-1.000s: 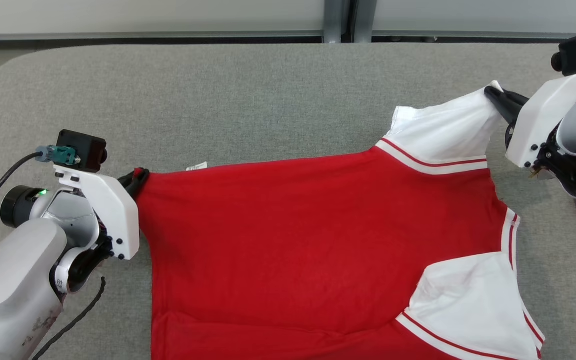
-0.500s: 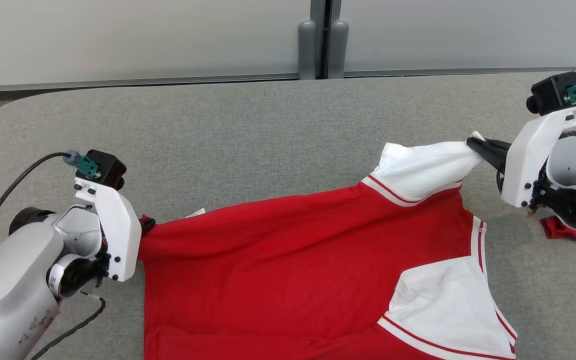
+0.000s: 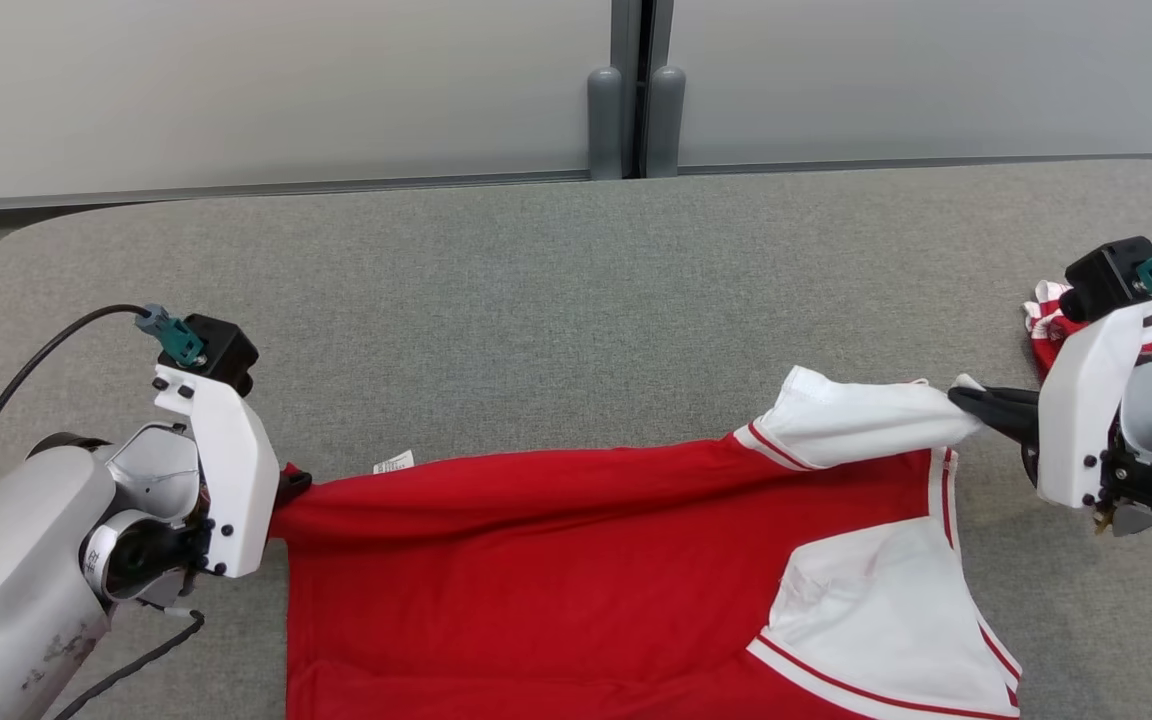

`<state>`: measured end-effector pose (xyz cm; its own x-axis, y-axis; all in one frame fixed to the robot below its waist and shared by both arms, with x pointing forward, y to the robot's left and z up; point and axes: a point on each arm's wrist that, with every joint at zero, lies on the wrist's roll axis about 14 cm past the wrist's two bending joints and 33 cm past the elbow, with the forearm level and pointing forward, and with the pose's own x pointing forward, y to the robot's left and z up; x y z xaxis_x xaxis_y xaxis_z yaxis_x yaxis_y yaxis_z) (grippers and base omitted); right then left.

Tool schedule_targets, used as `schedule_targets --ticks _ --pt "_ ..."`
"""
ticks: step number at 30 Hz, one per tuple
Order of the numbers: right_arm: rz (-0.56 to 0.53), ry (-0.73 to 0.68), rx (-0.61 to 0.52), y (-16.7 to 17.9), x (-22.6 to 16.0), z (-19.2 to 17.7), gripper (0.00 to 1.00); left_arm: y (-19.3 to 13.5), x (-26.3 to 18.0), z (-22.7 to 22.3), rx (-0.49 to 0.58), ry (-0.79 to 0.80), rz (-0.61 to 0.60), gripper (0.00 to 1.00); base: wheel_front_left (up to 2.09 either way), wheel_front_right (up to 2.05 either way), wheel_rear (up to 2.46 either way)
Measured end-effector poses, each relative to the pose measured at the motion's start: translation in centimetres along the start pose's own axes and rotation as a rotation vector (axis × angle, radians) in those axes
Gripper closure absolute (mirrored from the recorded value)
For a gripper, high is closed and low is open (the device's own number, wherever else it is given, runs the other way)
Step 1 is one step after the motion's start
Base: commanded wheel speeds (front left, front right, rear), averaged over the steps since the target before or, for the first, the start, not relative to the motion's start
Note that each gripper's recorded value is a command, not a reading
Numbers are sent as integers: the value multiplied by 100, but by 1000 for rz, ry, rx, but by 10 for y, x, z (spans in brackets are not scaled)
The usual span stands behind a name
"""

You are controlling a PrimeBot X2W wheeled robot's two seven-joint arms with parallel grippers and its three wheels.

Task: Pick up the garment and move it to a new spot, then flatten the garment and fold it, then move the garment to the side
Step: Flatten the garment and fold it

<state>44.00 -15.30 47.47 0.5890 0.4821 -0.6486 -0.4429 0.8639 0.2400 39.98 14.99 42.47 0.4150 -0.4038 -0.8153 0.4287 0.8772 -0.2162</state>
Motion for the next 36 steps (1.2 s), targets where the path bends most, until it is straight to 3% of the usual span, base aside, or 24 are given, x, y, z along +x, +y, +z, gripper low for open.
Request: schedule_targets --ticks 14,36 --pt "42 79 -12 10 -32 -33 100 -13 -8 -20 -2 71 -52 100 0 0 0" --pt "66 220 79 22 -43 -93 100 -27 2 -58 -44 191 -107 100 0 0 0"
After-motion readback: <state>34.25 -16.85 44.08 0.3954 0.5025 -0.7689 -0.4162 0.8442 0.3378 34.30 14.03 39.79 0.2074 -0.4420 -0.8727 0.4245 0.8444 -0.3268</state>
